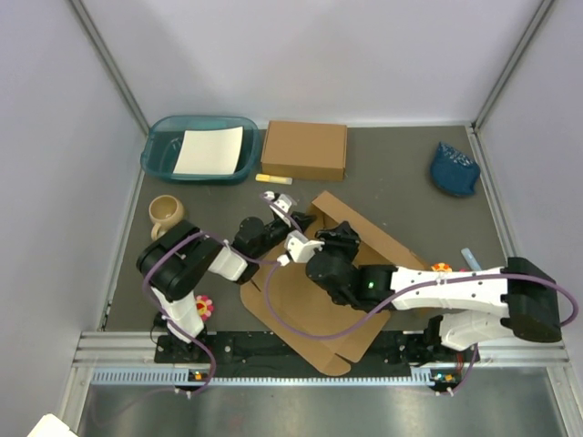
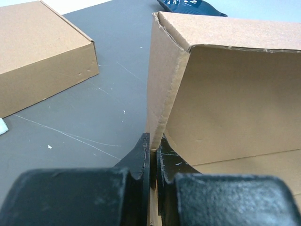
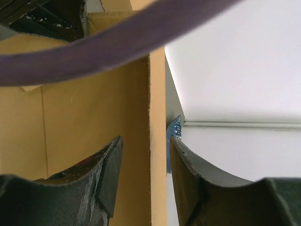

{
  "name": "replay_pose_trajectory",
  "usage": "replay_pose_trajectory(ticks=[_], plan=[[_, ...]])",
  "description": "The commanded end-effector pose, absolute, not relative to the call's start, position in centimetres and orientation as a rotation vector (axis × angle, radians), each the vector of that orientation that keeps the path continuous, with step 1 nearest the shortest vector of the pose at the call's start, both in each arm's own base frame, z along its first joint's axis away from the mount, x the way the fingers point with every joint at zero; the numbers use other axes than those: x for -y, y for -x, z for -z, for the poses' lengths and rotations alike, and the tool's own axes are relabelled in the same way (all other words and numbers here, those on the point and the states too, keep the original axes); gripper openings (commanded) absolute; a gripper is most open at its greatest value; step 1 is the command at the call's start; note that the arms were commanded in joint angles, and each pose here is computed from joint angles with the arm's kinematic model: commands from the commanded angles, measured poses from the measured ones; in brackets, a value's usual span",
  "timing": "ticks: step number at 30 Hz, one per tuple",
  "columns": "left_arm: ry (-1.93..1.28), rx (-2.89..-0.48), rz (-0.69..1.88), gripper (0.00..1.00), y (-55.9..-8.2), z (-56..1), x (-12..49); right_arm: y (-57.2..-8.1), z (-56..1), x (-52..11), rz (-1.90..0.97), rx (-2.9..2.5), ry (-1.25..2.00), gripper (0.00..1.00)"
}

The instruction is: Fold the paper box

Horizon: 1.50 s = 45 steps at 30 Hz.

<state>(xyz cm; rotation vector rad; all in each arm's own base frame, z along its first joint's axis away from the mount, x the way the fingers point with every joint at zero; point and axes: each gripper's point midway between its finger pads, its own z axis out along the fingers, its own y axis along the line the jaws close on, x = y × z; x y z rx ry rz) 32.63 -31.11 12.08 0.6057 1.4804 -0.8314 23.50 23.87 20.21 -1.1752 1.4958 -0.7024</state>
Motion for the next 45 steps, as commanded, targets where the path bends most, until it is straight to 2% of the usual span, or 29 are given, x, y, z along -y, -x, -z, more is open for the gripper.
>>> replay_pose_trajectory(ticks=[1,12,17,20,26,36,39,45], plan=[[-0.567,-1.271,0.803,0.0,-32.6,-17.7,30.7,-22.8,-23.8,-25.0,0.547,-1.489,1.067,0.45],[-0.533,-1.269,0.785,0.0,-32.6,-17.8,30.0,-22.2,-28.8,-23.6,0.298,-1.506,0.827,0.49],[-0.502,-1.274,0.764,0.0,-32.6,-17.8,29.4,-23.7,-29.1,-22.8,0.191,-1.592,0.65,0.46],[-0.476,-1.271,0.75,0.0,-32.5,-18.0,29.0,-25.3,-28.5,-22.2,0.111,-1.673,0.548,0.41],[-0.457,-1.289,0.759,0.02,-31.8,-17.4,29.0,-28.5,-25.6,-22.5,0.015,-1.801,0.484,0.42],[-0.468,-1.29,0.774,0.06,-30.9,-17.0,29.5,-30.3,-19.8,-24.3,0.123,-1.879,0.591,0.43],[-0.465,-1.29,0.762,0.08,-30.9,-17.1,29.2,-30.3,-19.2,-24.3,0.132,-1.88,0.606,0.43],[-0.49,-1.286,0.747,0.22,-30.6,-17.0,29.1,-30.1,-18.8,-24.3,0.124,-1.884,0.625,0.43]])
